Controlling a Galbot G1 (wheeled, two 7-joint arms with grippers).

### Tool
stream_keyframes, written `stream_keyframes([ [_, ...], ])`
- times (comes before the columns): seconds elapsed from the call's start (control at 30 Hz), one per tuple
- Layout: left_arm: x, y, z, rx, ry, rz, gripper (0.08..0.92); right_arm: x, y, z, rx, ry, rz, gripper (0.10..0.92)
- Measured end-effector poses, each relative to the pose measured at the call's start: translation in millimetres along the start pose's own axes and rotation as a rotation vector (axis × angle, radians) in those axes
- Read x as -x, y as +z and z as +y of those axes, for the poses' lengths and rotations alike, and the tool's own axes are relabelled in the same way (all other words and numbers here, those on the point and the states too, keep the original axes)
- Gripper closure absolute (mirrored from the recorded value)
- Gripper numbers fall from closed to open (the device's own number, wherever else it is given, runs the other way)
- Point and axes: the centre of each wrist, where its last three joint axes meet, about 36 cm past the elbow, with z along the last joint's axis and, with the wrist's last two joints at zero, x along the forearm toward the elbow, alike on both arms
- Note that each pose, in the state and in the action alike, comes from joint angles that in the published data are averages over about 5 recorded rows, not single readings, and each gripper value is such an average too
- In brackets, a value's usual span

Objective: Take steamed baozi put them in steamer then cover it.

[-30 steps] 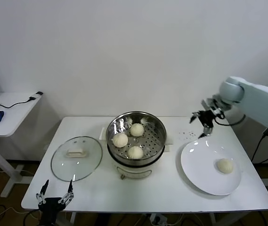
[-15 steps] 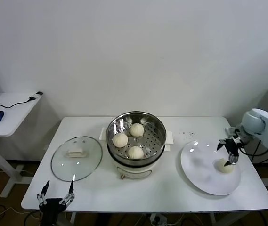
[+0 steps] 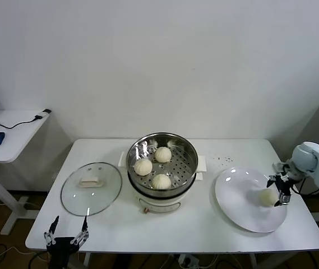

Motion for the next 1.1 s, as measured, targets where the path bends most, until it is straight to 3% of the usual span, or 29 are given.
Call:
stream_keyframes([
  [0.63,-1.0,0.6,0.8,-0.001,-0.006,0.002,0.177,2.7,0.4,0.0,0.027,0.003,-0.001,0.438],
  [0.93,-1.4,1.6,1.1,-0.004,-0.007,0.004,0.177,-9.7,-7.4,-6.6,0.044,0.025,-0.034,0.454],
  [1.1,-1.2,-0.4,-0.5,-0.007,-0.002,-0.002,0.177,-39.3,-23.9,-26.3,0.051,0.071,-0.076,0.451],
])
